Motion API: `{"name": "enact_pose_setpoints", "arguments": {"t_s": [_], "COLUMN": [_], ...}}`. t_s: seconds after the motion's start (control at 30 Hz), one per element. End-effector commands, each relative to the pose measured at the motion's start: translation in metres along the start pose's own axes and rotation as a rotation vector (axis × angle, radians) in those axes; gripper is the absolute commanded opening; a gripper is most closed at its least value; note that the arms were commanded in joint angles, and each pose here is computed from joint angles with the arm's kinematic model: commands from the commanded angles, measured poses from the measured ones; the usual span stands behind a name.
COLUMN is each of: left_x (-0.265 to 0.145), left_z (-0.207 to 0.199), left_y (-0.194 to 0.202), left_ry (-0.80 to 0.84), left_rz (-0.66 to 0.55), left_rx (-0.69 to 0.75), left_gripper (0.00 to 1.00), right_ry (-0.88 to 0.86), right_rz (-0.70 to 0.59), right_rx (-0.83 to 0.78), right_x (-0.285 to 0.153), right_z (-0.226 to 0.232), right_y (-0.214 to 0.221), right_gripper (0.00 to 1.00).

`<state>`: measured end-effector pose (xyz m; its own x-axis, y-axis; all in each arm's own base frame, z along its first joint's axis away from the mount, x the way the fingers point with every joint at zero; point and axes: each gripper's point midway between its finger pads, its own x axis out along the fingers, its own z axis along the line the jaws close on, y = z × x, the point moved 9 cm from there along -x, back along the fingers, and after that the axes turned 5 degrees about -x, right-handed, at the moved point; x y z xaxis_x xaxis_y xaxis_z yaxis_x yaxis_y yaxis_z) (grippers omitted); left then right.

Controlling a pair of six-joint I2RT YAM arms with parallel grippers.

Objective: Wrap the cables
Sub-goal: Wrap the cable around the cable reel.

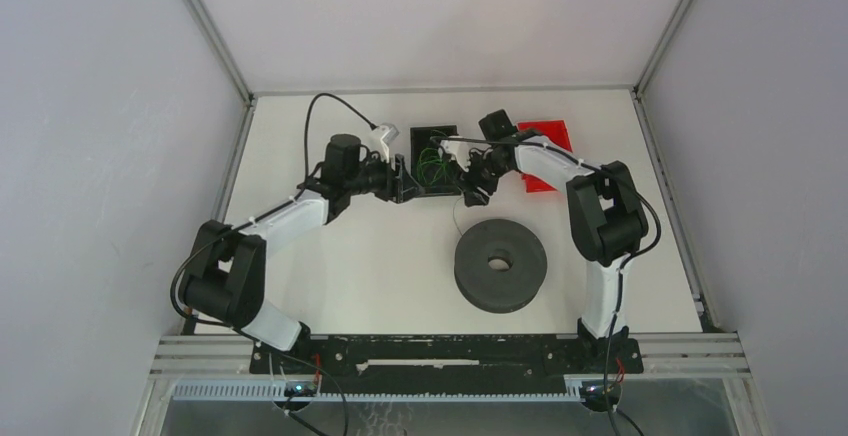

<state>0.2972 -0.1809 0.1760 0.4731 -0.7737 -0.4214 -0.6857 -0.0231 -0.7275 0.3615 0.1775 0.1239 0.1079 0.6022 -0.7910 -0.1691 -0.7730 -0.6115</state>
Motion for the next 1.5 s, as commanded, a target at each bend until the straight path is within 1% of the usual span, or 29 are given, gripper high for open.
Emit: {"name": "enact_pose_setpoints", "arguments": {"t_s": [0.0, 0.13, 0.23, 0.33, 0.5, 0.57, 0.7, 0.83, 1.0, 1.13, 1.27, 1.47], "left_x": [-0.009, -0.009, -0.010, -0.010, -0.010, -0.011, -0.012, -0.014, -0.017, -0.018, -0.021, -0.028], "left_z": [-0.006, -0.004, -0.004, -0.003, -0.002, -0.002, -0.003, -0.004, -0.007, -0.008, -0.012, -0.019], "left_y": [-0.008, -0.008, -0.009, -0.008, -0.009, -0.009, -0.010, -0.014, -0.020, -0.024, -0.029, -0.038], "left_ry": [0.042, 0.044, 0.045, 0.045, 0.045, 0.045, 0.042, 0.034, 0.032, 0.036, 0.044, 0.060], "left_rz": [-0.051, -0.053, -0.055, -0.055, -0.056, -0.057, -0.062, -0.073, -0.089, -0.082, -0.072, -0.066], "left_rx": [0.016, 0.007, 0.003, 0.000, -0.004, -0.005, 0.000, 0.019, 0.044, 0.065, 0.103, 0.151], "left_gripper": [0.59, 0.59, 0.60, 0.60, 0.60, 0.60, 0.60, 0.60, 0.61, 0.61, 0.62, 0.62], "right_ry": [0.017, 0.031, 0.038, 0.043, 0.068, 0.084, 0.129, 0.183, 0.245, 0.274, 0.296, 0.307], "right_rz": [0.032, 0.064, 0.072, 0.071, 0.058, 0.051, 0.053, 0.096, 0.118, 0.165, 0.189, 0.201], "right_rx": [-0.070, -0.090, -0.094, -0.090, -0.069, -0.047, 0.011, 0.108, 0.217, 0.276, 0.315, 0.339], "right_x": [0.009, 0.015, 0.018, 0.017, 0.007, 0.001, -0.017, -0.038, -0.073, -0.089, -0.100, -0.111], "right_z": [-0.002, -0.002, -0.003, -0.004, -0.006, -0.009, -0.013, -0.011, -0.003, 0.017, 0.043, 0.082], "right_y": [-0.001, 0.000, 0.000, 0.000, 0.000, 0.003, 0.014, 0.042, 0.073, 0.104, 0.125, 0.141], "right_gripper": [0.62, 0.57, 0.50, 0.37, 0.08, 0.00, 0.00, 0.00, 0.00, 0.00, 0.00, 0.00]}}
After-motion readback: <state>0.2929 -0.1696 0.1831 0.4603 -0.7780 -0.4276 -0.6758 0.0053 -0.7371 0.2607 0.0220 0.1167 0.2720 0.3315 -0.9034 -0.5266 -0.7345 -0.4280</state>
